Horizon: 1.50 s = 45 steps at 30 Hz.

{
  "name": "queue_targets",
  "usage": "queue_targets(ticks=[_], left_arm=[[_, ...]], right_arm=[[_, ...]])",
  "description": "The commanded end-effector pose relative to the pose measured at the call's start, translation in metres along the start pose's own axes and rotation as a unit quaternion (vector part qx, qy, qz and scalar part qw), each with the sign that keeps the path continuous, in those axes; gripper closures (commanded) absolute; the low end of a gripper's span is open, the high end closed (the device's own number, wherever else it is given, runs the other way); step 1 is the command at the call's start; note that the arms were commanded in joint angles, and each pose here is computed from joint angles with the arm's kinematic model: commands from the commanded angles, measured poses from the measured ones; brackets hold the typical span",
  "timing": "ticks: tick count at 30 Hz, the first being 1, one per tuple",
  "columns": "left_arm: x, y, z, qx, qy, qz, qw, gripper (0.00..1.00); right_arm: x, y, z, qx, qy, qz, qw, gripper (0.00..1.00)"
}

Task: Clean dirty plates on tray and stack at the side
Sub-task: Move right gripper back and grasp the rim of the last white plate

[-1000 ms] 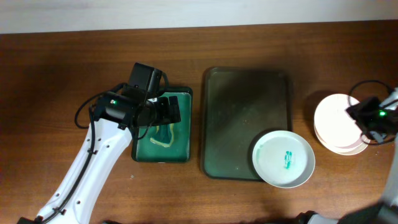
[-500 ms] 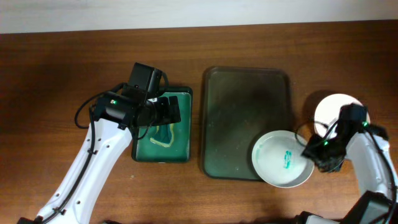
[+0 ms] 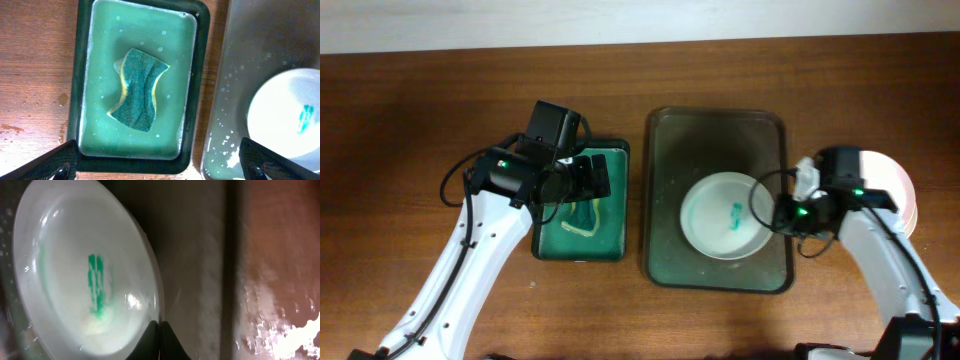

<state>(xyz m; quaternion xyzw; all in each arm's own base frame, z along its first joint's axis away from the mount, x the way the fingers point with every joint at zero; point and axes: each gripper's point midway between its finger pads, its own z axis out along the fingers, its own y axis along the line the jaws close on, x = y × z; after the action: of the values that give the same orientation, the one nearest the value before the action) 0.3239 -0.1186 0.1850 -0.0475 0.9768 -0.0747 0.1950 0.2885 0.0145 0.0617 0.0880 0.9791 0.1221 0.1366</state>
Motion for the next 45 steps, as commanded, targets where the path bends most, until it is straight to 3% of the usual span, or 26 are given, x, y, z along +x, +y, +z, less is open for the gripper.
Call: queue_targets(ticks=[1,4,5,6,9,11,15,19,22,28,30,31,32,33,36,40,42,44,45], left_arm=[[-0.004,-0.001,-0.005,0.005,-0.008,0.001,1.0,0.01],[-0.004,-0.001,-0.005,0.005,-0.008,0.001,1.0,0.01],[-0.004,-0.001,-0.005,0.005,-0.008,0.001,1.0,0.01],[-0.004,-0.001,-0.005,0.005,-0.008,0.001,1.0,0.01],[-0.004,-0.001,-0.005,0.005,-0.008,0.001,1.0,0.01],[-0.004,-0.001,-0.005,0.005,-0.008,0.001,1.0,0.0],[-0.004,-0.001,-0.005,0.005,-0.008,0.001,1.0,0.01],[-0.004,-0.001,-0.005,0.005,-0.008,0.001,1.0,0.01],[-0.004,-0.001,-0.005,0.005,-0.008,0.001,1.0,0.01],[-0.004,-0.001,-0.005,0.005,-0.008,0.001,1.0,0.01],[-0.004,-0.001,-0.005,0.005,-0.008,0.001,1.0,0.01],[-0.004,-0.001,-0.005,0.005,-0.008,0.001,1.0,0.01],[-0.004,-0.001,-0.005,0.005,-0.008,0.001,1.0,0.01],[-0.004,-0.001,-0.005,0.005,-0.008,0.001,1.0,0.0],[-0.004,-0.001,-0.005,0.005,-0.008,0.001,1.0,0.01],[-0.004,-0.001,-0.005,0.005,-0.008,0.001,1.0,0.01],[-0.004,-0.001,-0.005,0.005,-0.008,0.001,1.0,0.01],[-0.004,-0.001,-0.005,0.005,-0.008,0.001,1.0,0.01],[-0.004,-0.002,-0.005,0.006,-0.01,0.001,1.0,0.01]], right_arm=[[-0.02,-0.001,0.004,0.086,-0.039,-0.064,0.993,0.96],[-0.051,0.005,0.012,0.09,-0.092,-0.099,0.987,0.93],[-0.058,0.007,0.013,0.087,-0.103,-0.109,0.985,0.83],[-0.063,0.012,0.011,0.076,-0.113,-0.117,0.984,0.55],[-0.051,0.048,-0.008,-0.017,-0.074,-0.101,0.992,0.44],[-0.033,0.062,-0.02,-0.055,-0.026,-0.077,0.995,0.44],[0.009,0.063,-0.029,-0.068,0.068,-0.046,0.994,0.58],[0.049,0.043,-0.01,-0.02,0.133,0.108,0.985,0.65],[0.062,0.033,0.023,-0.016,0.117,0.2,0.973,0.67],[0.068,0.026,0.05,-0.026,0.085,0.243,0.966,0.67],[0.06,0.026,0.051,-0.029,0.069,0.238,0.968,0.77],[0.053,0.024,0.051,-0.027,0.053,0.225,0.973,0.92],[0.048,0.021,0.052,-0.02,0.04,0.215,0.975,0.96],[0.04,0.02,0.051,-0.018,0.024,0.194,0.98,0.96],[0.004,0.025,0.044,-0.021,-0.04,0.008,0.999,0.96],[-0.026,0.033,0.036,-0.014,-0.098,-0.2,0.975,0.96],[-0.031,0.034,0.035,-0.007,-0.108,-0.27,0.957,0.96],[-0.033,0.035,0.035,-0.008,-0.113,-0.268,0.957,0.77],[-0.033,0.035,0.035,-0.008,-0.113,-0.265,0.958,0.76]])
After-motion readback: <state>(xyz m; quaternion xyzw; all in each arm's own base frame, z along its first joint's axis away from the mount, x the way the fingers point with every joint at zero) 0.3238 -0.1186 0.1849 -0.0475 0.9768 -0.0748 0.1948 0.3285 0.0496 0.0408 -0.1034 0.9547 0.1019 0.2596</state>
